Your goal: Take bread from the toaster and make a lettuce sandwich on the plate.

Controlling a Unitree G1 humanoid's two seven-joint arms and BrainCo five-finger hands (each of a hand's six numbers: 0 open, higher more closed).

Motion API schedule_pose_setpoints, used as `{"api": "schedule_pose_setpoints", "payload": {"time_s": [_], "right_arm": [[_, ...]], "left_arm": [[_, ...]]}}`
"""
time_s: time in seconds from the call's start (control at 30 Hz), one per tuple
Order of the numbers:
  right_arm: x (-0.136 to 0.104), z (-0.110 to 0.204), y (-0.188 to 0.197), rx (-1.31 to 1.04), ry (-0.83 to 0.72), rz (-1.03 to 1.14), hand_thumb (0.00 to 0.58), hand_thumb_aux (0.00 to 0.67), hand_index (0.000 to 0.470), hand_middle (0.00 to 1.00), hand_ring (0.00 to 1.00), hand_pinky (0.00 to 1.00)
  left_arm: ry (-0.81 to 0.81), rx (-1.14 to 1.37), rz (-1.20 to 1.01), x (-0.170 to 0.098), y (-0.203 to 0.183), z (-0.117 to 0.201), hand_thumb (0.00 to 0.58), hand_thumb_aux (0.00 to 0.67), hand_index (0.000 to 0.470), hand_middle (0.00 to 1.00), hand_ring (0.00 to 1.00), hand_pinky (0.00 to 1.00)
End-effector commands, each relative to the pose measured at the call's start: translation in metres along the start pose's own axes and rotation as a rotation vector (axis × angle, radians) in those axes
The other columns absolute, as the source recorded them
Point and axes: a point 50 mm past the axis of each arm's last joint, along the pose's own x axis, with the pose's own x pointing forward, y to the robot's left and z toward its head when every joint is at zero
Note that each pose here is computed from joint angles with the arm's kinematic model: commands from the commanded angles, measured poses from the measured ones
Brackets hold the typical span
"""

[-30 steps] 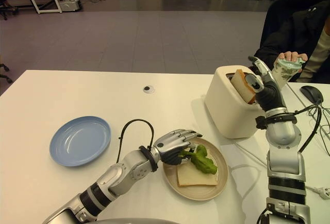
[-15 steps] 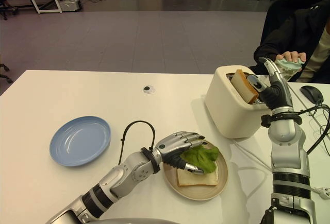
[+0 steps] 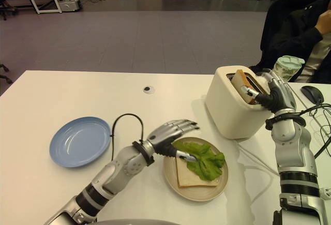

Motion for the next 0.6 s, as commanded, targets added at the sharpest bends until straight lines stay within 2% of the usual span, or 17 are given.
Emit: {"api": "schedule_pose_setpoints", "payload": {"time_s": [0.03,0.13,0.27,0.3,0.33,0.37,0.6], "right_arm": [[0.000,0.002,0.005,-0.032,0.001,0.069,0.452,0.355,0.249,0.00,0.00,0.00],[-0.001,0.004,0.012,-0.046,-0.005,0.109,0.452,0.355,0.249,0.00,0.00,0.00],[-0.001,0.001,0.015,-0.050,0.008,0.128,0.484,0.397,0.278,0.00,0.00,0.00],[-0.001,0.001,0.014,-0.052,0.008,0.129,0.511,0.439,0.308,0.00,0.00,0.00],[0.000,0.001,0.014,-0.053,0.008,0.129,0.579,0.646,0.453,0.00,0.00,0.00],[0.001,0.002,0.013,-0.053,0.003,0.124,0.580,0.670,0.470,0.00,0.00,0.00],[0.010,0.018,-0.017,-0.026,-0.085,-0.058,0.580,0.670,0.470,0.00,0.00,0.00]], "left_arm": [[0.118,-0.014,0.066,-0.024,0.015,-0.027,0.000,0.000,0.000,0.00,0.00,0.00],[0.160,0.020,0.075,-0.033,0.016,-0.035,0.000,0.000,0.000,0.00,0.00,0.00],[0.161,0.034,0.072,-0.033,0.013,-0.034,0.000,0.000,0.000,0.00,0.00,0.00],[0.161,0.035,0.073,-0.033,0.013,-0.034,0.000,0.000,0.000,0.00,0.00,0.00],[0.162,0.037,0.073,-0.033,0.012,-0.034,0.000,0.000,0.000,0.00,0.00,0.00],[0.164,0.038,0.074,-0.033,0.011,-0.034,0.000,0.000,0.000,0.00,0.00,0.00],[0.171,0.037,0.079,-0.033,0.008,-0.033,0.000,0.000,0.000,0.00,0.00,0.00]]}}
